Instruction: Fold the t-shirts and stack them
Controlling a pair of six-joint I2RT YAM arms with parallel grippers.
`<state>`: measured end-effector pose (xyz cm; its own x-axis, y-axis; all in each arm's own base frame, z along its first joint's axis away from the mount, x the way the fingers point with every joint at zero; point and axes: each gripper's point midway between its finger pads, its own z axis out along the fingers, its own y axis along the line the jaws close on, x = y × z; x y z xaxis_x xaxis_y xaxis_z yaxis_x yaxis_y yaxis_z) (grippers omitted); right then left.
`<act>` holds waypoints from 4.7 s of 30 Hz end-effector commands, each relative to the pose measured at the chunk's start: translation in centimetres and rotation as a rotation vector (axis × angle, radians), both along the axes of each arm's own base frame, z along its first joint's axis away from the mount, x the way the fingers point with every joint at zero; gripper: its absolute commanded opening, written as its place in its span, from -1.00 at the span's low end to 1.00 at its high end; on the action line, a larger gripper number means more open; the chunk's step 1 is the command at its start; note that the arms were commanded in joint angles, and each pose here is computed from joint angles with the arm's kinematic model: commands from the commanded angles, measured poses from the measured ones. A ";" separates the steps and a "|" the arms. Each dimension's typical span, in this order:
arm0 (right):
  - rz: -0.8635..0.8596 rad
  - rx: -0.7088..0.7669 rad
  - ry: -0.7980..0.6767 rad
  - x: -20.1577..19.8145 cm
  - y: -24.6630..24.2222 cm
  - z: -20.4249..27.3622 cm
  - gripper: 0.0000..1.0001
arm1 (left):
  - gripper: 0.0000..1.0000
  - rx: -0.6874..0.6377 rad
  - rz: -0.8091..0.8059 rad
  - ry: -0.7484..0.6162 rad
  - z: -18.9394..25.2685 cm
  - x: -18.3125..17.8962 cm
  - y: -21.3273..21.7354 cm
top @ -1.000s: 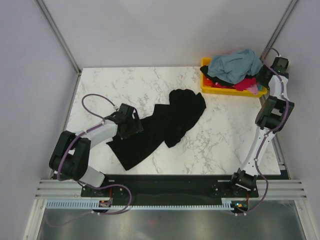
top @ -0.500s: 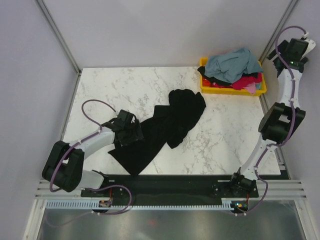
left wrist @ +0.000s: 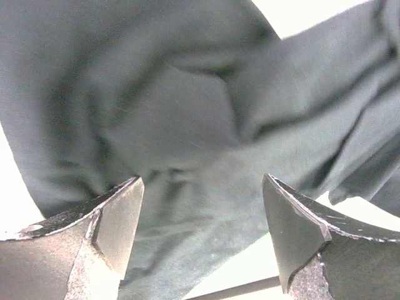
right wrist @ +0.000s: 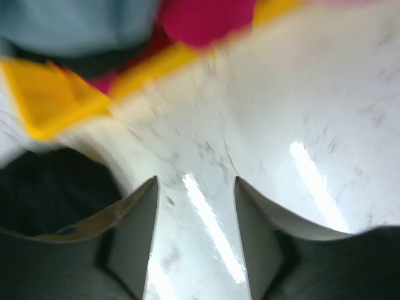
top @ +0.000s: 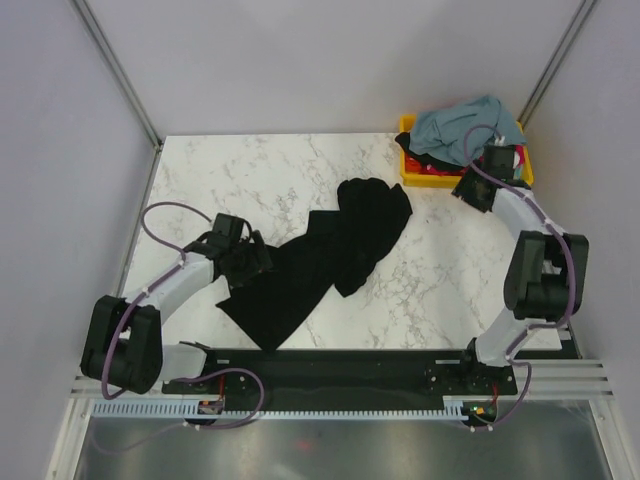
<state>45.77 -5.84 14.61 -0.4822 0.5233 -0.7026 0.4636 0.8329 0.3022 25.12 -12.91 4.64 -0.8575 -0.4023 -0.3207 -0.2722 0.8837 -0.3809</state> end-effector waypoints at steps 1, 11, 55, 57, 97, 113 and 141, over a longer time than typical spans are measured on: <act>0.026 0.061 0.133 -0.8 0.5 -6.0 0.06 | 0.68 -0.055 0.025 -0.018 1.4 1.0 1.6; -0.151 -0.054 0.197 6.1 -8.9 -9.8 -0.03 | 0.68 -0.060 0.049 0.004 1.3 0.5 1.9; 0.843 -0.395 0.288 -1.7 41.1 -8.5 0.52 | 0.67 -0.104 0.172 -0.172 3.9 -3.4 3.3; 0.846 -0.411 0.330 -2.2 40.9 -10.6 0.43 | 0.67 -0.095 0.172 -0.169 3.8 -3.4 3.4; 0.477 -0.079 0.032 3.0 19.9 3.6 -1.00 | 0.56 0.135 0.335 -0.003 -1.7 -1.3 6.4; 0.444 -0.061 -0.007 6.0 18.2 4.3 -1.00 | 0.58 0.166 0.464 0.032 -1.2 -6.4 8.7; 0.458 -0.030 0.050 5.5 17.6 1.3 -1.00 | -0.33 0.089 0.409 0.006 -1.6 -4.1 5.4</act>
